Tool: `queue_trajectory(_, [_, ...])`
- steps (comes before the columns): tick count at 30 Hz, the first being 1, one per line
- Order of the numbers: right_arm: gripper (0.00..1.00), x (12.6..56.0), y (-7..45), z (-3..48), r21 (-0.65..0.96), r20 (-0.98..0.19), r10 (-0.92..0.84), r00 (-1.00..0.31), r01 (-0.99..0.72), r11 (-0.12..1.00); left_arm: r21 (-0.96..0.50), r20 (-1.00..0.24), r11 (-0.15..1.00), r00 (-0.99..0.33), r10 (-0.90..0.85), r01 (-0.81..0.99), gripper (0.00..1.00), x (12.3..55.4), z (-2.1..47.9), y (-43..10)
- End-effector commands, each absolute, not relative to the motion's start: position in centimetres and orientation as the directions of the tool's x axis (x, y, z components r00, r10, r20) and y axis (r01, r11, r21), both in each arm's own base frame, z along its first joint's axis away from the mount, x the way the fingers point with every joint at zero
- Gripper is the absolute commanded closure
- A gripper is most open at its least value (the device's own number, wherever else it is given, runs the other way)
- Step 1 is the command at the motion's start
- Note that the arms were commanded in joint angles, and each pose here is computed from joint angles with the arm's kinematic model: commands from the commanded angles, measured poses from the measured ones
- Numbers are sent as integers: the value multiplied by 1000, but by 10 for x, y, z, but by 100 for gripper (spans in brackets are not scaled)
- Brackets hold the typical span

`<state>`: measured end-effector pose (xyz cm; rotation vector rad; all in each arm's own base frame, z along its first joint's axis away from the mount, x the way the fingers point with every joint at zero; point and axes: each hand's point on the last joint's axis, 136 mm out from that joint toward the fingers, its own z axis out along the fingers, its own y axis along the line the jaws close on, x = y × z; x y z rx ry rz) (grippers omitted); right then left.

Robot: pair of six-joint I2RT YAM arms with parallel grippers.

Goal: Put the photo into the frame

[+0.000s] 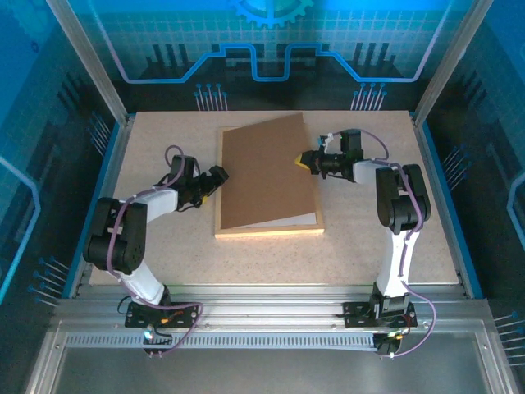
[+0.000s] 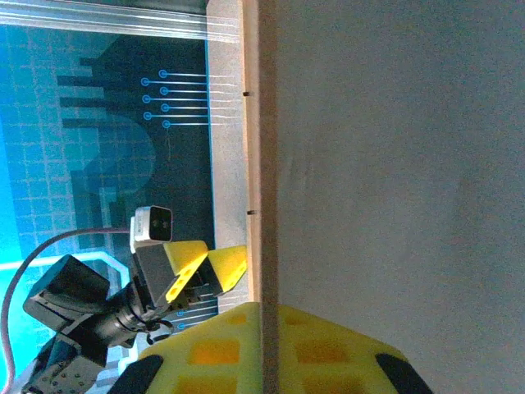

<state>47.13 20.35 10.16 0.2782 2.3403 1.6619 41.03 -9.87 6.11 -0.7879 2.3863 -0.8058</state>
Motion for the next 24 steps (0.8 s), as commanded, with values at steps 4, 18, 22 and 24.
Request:
queue_trajectory(4, [91, 468, 214, 93, 962, -73, 315, -946, 17, 274, -692, -237, 634, -720, -652, -346, 1, 412, 61, -114])
queue_trajectory(18, [87, 466, 219, 78, 949, -67, 332, -941, 43, 312, -700, -212, 626, -738, -641, -343, 1, 408, 55, -131])
queue_trajectory(22, [87, 464, 223, 74, 945, -66, 329, -942, 48, 325, -707, -209, 623, -743, -636, -334, 1, 408, 55, -137])
queue_trajectory(24, [87, 463, 225, 73, 942, -66, 323, -944, 47, 331, -708, -211, 624, -744, -634, -331, 1, 408, 56, -139])
